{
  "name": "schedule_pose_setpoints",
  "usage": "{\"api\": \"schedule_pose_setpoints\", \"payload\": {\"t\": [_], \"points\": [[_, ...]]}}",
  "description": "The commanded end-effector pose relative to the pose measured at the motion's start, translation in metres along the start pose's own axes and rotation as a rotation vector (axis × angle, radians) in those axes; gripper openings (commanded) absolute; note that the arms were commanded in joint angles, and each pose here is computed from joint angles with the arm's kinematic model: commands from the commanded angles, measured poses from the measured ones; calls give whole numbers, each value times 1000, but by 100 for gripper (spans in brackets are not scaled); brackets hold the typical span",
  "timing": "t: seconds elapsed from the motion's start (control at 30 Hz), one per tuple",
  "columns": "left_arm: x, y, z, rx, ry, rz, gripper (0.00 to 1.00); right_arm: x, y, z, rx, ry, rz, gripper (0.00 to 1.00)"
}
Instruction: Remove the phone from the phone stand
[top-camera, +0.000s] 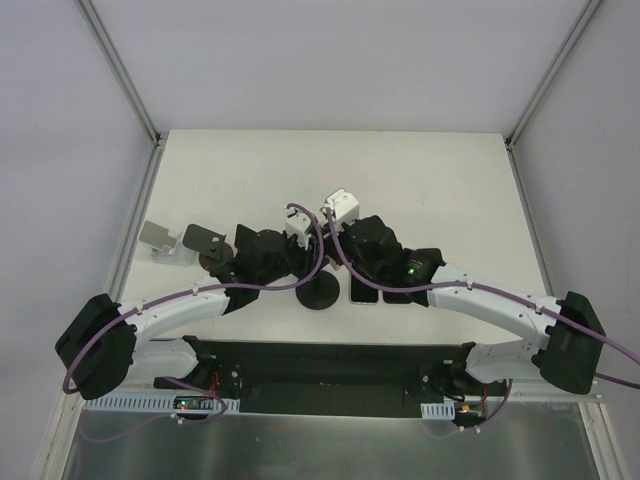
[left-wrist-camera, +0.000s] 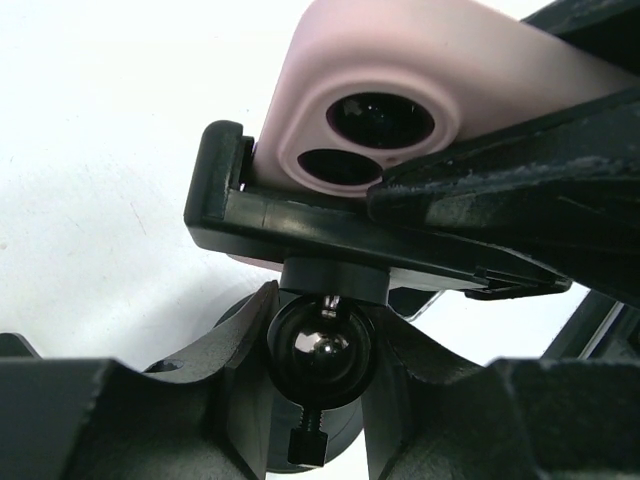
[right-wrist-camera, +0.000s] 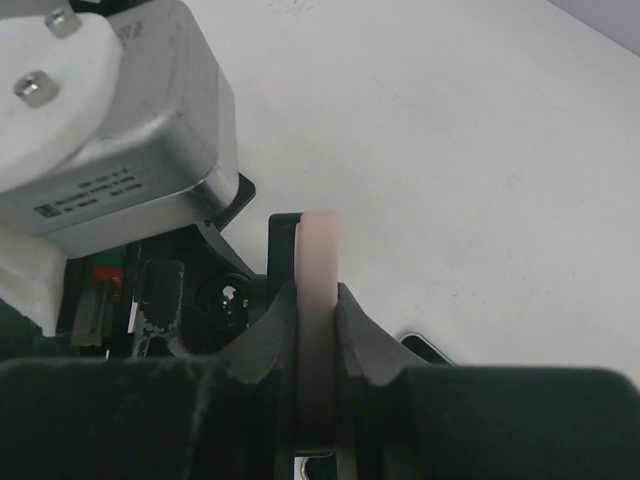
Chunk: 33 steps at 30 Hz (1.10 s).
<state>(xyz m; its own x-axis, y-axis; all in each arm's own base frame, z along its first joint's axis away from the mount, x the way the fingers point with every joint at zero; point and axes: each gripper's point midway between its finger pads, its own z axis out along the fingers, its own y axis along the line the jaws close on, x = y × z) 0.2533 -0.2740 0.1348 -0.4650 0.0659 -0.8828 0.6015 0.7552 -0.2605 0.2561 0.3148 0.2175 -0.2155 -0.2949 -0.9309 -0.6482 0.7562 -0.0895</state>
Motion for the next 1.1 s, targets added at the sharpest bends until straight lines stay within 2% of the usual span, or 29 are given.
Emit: {"api": "schedule_pose_setpoints", "payload": {"t": [0.0, 0.17, 0.6, 0.83, 1.07], "points": [[-2, 75, -19, -321, -40, -105, 0, 15, -77, -36, 351, 118, -62, 1], [-1, 67, -23, -293, -58, -99, 0, 12, -90, -36, 471, 124, -5, 1], [4, 68, -32, -294, -74, -101, 0, 6, -101, -39, 573, 118, 54, 1], [-1, 41, -24, -138, -95, -48, 0, -14, -97, -25, 548, 51, 112, 1], [0, -2, -16, 78, -66, 79, 0, -51, -97, -4, 531, -48, 183, 1]]}}
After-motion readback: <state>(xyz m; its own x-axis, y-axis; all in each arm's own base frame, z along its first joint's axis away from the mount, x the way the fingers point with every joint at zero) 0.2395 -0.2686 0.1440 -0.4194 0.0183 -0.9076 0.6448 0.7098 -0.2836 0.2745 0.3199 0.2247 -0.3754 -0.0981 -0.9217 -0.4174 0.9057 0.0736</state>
